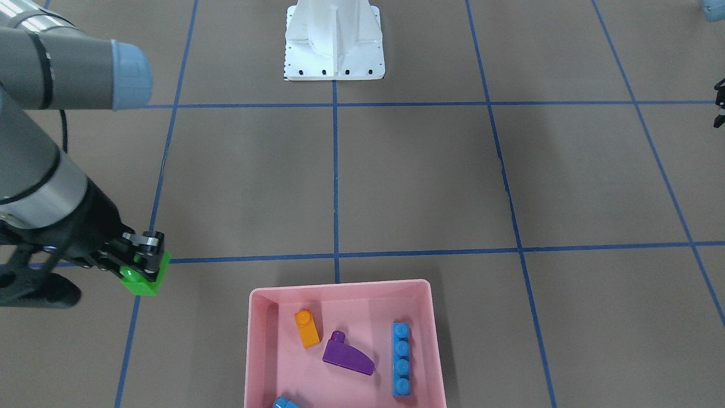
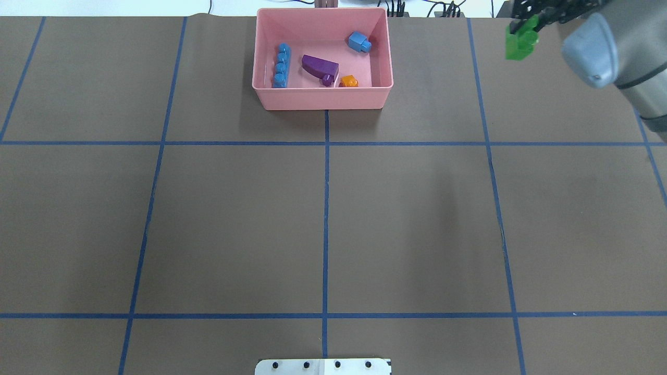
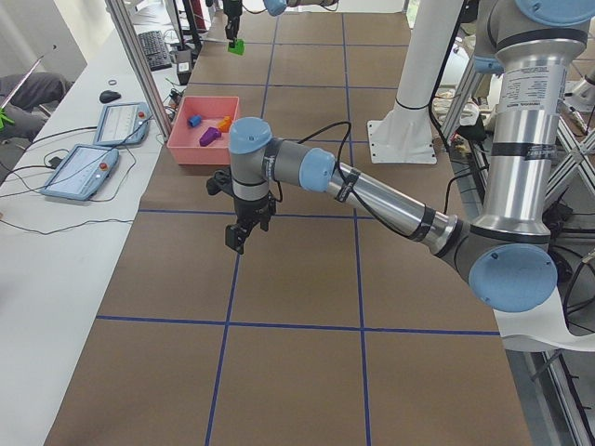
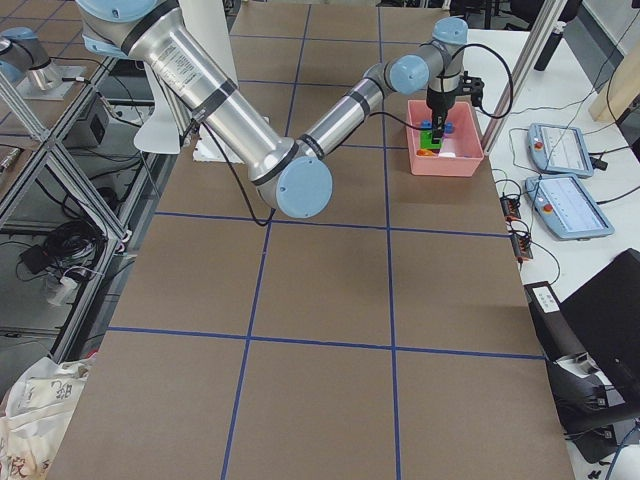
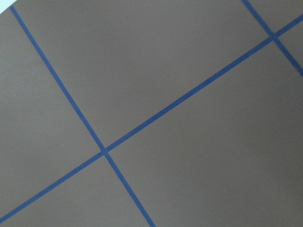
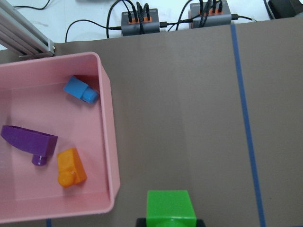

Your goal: Put all blocks into box

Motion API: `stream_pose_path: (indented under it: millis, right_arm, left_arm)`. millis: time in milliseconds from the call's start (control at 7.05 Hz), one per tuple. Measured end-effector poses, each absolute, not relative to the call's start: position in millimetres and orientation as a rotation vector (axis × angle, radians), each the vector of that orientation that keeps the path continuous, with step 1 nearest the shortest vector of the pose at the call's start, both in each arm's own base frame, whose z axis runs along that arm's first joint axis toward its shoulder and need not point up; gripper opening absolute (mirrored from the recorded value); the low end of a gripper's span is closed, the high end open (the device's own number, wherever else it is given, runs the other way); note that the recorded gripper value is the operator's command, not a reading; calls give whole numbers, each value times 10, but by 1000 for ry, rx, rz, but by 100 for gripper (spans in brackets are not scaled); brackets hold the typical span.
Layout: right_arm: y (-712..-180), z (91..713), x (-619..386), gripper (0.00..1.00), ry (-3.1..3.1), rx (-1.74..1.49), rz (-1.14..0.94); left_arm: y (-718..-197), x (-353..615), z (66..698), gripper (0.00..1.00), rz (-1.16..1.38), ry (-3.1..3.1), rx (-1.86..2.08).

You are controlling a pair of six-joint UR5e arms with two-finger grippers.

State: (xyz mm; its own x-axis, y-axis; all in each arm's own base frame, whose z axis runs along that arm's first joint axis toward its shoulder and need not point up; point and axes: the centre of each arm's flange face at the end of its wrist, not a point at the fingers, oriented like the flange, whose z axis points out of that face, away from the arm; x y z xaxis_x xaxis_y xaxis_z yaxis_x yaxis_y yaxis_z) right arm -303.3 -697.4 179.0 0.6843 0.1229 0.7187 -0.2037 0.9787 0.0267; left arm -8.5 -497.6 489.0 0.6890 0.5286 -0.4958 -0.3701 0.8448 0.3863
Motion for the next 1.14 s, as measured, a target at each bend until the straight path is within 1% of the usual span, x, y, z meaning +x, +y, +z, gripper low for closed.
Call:
stream_pose_path:
  millis: [284,568,709,851,1135]
  right_arm:
    - [-7305,1627,-3776,0,-807,142,256]
    - [-7424,1561,-4422,0,-805,187,320]
    - [-7432,1633,-4701,30,-798,214,339]
    - [-7428,1730,-4873,99,-789,227,345]
    - [-7388,1846,-5034,100,-765,233,346]
  left_arm:
    - [-4979,-170,5071,100,485,641,238]
    - [-4978,-187,5094,100,474,644,230]
    - [-4983,-185,5096,100,473,645,229]
    - [-4989,-183,5102,100,473,645,229]
    - [-4997,-183,5125,100,471,646,227]
